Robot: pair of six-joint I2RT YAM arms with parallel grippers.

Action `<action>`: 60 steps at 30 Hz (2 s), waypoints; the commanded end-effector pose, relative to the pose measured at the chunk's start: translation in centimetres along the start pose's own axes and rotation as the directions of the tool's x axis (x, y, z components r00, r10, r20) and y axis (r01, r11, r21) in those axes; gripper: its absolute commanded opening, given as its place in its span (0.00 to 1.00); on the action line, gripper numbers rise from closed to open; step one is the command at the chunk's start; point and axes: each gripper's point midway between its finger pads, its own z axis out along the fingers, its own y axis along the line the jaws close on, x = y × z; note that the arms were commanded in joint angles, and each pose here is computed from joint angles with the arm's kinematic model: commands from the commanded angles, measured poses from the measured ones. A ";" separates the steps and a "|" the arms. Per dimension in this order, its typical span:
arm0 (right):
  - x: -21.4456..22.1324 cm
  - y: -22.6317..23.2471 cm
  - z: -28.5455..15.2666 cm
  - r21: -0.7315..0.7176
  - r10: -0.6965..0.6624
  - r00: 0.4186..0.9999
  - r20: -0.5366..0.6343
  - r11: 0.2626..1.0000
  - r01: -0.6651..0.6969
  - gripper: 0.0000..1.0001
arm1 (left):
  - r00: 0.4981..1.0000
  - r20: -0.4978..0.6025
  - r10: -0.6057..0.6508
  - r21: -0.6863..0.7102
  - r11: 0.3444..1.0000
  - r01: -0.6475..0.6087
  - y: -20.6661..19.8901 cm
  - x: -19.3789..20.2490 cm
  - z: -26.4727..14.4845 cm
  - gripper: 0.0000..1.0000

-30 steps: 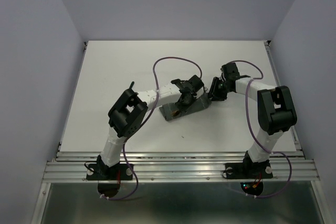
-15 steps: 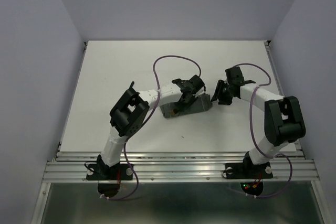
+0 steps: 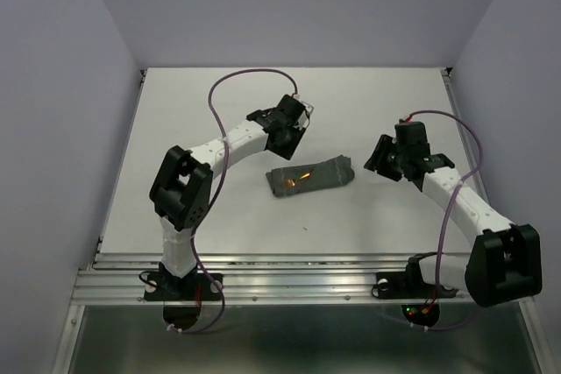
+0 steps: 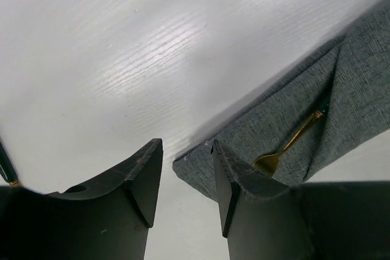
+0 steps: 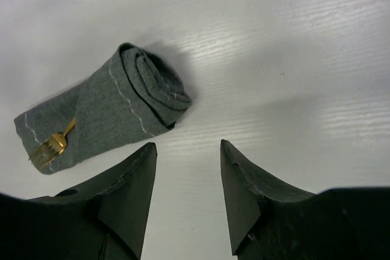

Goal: Fold the napkin into a case and place the utensils inside
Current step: Move the smaller rectangle-folded napkin to the center of the board.

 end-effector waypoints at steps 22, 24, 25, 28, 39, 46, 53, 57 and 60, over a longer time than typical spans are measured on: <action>9.7 3.7 2.3 -0.092 0.049 0.982 -0.185 0.994 -0.067 0.32 | 0.939 -0.150 -0.308 0.181 0.925 0.333 -1.5 6.2 4.0 0.25; 9.9 3.3 3.5 -0.048 0.048 0.978 -0.202 0.997 -0.059 0.31 | 0.935 -0.174 -0.310 0.207 0.916 0.342 -2.5 7.6 3.7 0.24; 9.2 3.6 3.9 -0.040 0.041 0.981 -0.188 0.998 -0.050 0.31 | 0.936 -0.165 -0.310 0.215 0.915 0.341 -3.0 7.5 3.0 0.24; 9.0 3.5 5.4 -0.010 0.020 0.980 -0.197 1.000 -0.023 0.32 | 0.935 -0.172 -0.309 0.220 0.914 0.342 -4.0 8.7 1.9 0.24; 4.0 5.8 9.0 0.010 -0.032 0.990 -0.139 0.999 0.034 0.33 | 0.928 -0.120 -0.353 0.135 0.920 0.367 -3.3 9.2 -2.5 0.30; 3.8 4.3 7.1 0.035 -0.041 0.993 -0.106 0.998 0.045 0.34 | 0.927 -0.037 -0.374 0.133 0.917 0.375 -3.6 5.5 -5.6 0.34; 5.6 2.2 4.5 0.048 -0.014 0.994 -0.105 0.999 0.019 0.36 | 0.940 -0.081 -0.333 0.071 0.938 0.338 -7.6 4.3 -3.3 0.36; 6.0 1.6 3.4 0.052 -0.019 0.994 -0.108 0.998 0.024 0.38 | 0.946 -0.095 -0.309 0.072 0.946 0.316 -9.1 4.0 -2.4 0.38; 6.2 1.4 2.7 0.049 -0.018 0.994 -0.107 0.998 0.024 0.38 | 0.953 -0.106 -0.283 0.092 0.952 0.293 -10.4 3.9 -2.0 0.37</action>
